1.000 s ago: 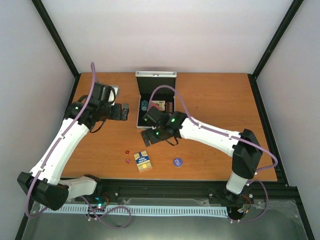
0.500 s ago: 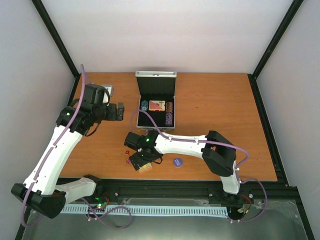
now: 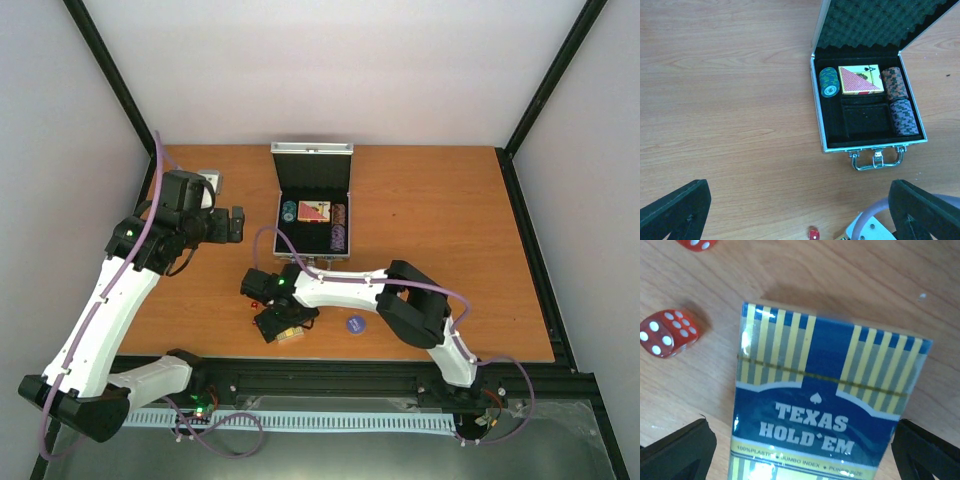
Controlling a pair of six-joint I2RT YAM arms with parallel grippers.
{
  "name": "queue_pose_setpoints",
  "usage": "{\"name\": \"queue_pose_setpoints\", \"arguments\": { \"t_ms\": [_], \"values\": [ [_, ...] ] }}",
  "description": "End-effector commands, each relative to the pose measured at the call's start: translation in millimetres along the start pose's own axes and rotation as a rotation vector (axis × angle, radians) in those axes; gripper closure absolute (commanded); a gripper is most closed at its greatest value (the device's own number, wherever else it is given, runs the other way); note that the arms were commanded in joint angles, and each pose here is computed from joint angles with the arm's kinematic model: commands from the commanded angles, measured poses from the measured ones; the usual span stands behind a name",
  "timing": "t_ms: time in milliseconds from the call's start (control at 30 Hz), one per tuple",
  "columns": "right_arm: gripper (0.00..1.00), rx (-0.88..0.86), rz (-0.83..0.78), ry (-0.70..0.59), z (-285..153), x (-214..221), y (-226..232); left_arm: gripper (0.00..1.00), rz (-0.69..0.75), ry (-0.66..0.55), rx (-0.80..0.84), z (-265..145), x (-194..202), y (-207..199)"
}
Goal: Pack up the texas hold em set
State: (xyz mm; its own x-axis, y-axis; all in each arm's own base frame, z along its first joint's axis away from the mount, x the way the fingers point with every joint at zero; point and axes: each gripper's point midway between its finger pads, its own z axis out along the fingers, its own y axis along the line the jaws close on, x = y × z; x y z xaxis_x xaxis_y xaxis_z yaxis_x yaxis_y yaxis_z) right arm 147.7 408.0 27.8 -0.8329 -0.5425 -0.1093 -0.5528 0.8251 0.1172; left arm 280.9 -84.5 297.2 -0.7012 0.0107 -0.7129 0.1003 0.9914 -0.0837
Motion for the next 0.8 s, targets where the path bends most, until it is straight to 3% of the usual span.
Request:
{"name": "queue_pose_setpoints", "arguments": {
  "t_ms": [0, 133, 433, 533, 667, 767],
  "values": [
    [0.03, 0.036, 0.005, -0.005, 1, -6, -1, 0.0, 0.014, -0.039, 0.009, -13, -10, -1],
    [0.06, 0.083, 0.014, 0.01, 7, -5, -8, 0.0, 0.018, -0.034, 0.013, -12, -8, -2],
    [0.22, 0.136, 0.038, 0.041, 15, 4, -21, 0.0, 0.026, -0.025, 0.014, -9, -3, -2],
    [0.36, 0.149, 0.043, 0.048, 17, 7, -24, 0.0, 0.026, -0.022, 0.016, -8, -2, -2],
    [0.63, 0.189, 0.052, 0.028, 9, 4, -31, 0.0, 0.029, -0.02, 0.016, -8, -1, -2],
    [0.73, 0.202, 0.058, 0.009, -2, 0, -34, 0.0, 0.028, -0.024, 0.017, -9, -1, -2]
  ]
}}
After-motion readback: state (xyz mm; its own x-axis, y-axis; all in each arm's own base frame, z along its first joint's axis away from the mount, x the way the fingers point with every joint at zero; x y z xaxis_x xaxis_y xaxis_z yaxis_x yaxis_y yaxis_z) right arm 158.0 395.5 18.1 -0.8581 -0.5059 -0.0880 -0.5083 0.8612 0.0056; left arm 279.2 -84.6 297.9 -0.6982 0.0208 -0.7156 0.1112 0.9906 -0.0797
